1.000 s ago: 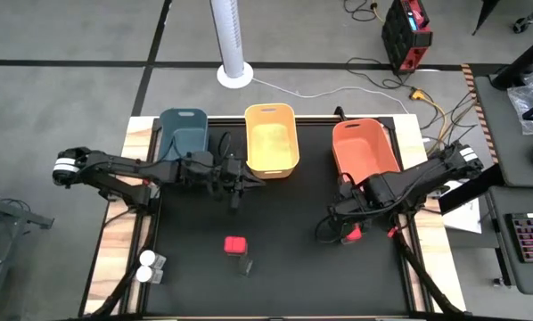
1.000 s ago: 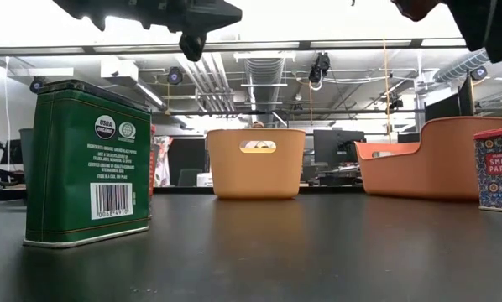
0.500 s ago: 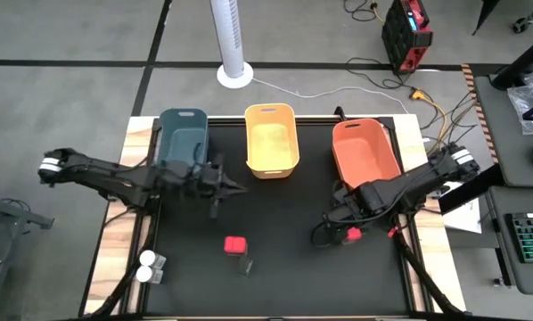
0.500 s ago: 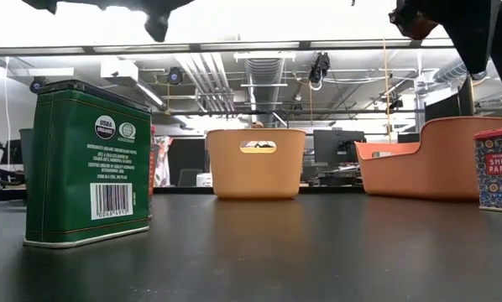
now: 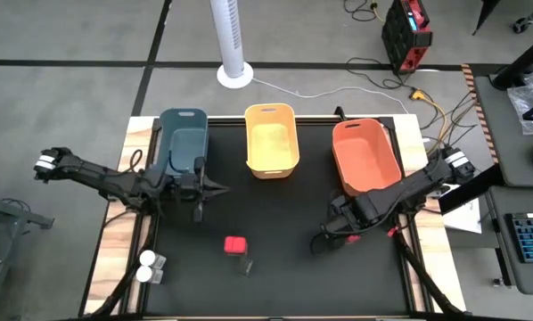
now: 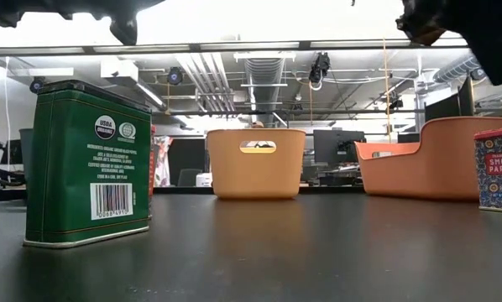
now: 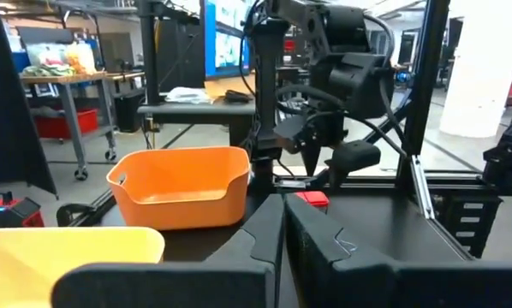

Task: Sort spices by type
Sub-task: Put the right red seasoning can into the yellow bin

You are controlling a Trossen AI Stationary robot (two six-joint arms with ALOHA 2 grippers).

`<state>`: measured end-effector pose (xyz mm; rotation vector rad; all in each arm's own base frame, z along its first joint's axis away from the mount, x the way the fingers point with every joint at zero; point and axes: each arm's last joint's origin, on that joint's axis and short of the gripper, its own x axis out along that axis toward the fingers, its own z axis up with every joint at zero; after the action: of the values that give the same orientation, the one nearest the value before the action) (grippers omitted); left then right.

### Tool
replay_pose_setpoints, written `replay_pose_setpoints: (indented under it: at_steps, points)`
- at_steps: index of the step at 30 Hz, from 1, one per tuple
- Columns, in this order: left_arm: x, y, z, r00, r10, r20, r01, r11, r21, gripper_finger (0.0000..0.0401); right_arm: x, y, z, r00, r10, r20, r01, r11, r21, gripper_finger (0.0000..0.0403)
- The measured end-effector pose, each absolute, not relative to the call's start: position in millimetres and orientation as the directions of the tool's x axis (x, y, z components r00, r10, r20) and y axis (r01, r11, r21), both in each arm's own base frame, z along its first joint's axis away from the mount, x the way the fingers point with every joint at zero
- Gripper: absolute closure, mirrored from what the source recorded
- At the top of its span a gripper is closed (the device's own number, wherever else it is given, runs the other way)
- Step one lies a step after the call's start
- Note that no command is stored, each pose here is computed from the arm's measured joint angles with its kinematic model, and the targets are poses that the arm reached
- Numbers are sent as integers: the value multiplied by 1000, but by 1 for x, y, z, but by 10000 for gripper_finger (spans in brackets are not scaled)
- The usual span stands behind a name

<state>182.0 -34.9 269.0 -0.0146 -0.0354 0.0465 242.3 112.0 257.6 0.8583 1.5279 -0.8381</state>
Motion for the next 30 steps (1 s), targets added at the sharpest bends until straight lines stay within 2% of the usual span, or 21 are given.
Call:
replay_pose_setpoints:
  at_steps: [3,7,8,9,20,25,30]
  points:
    - [182,-35,265,999,47,21,-46,999,-17,401,239,116,257,-105,67,-992,882,467,-62,195]
    - [183,-35,264,999,47,19,-46,998,-34,401,236,119,254,-111,50,-993,873,482,-73,336]
    - [184,-35,264,999,47,24,-46,998,-38,401,235,119,252,-113,31,-993,868,489,-84,365]
    - [184,-35,265,998,47,33,-46,998,-42,401,233,119,249,-119,18,-993,865,493,-95,376]
    - [184,-35,265,998,47,36,-45,998,-53,401,224,114,219,-169,-30,-985,856,492,-161,394]
    - [184,-35,265,998,47,36,-45,998,-48,401,225,114,214,-127,-26,-992,855,504,-123,394]
    - [184,-35,265,998,47,36,-45,998,-46,401,235,116,220,-28,-61,-998,843,535,-56,394]
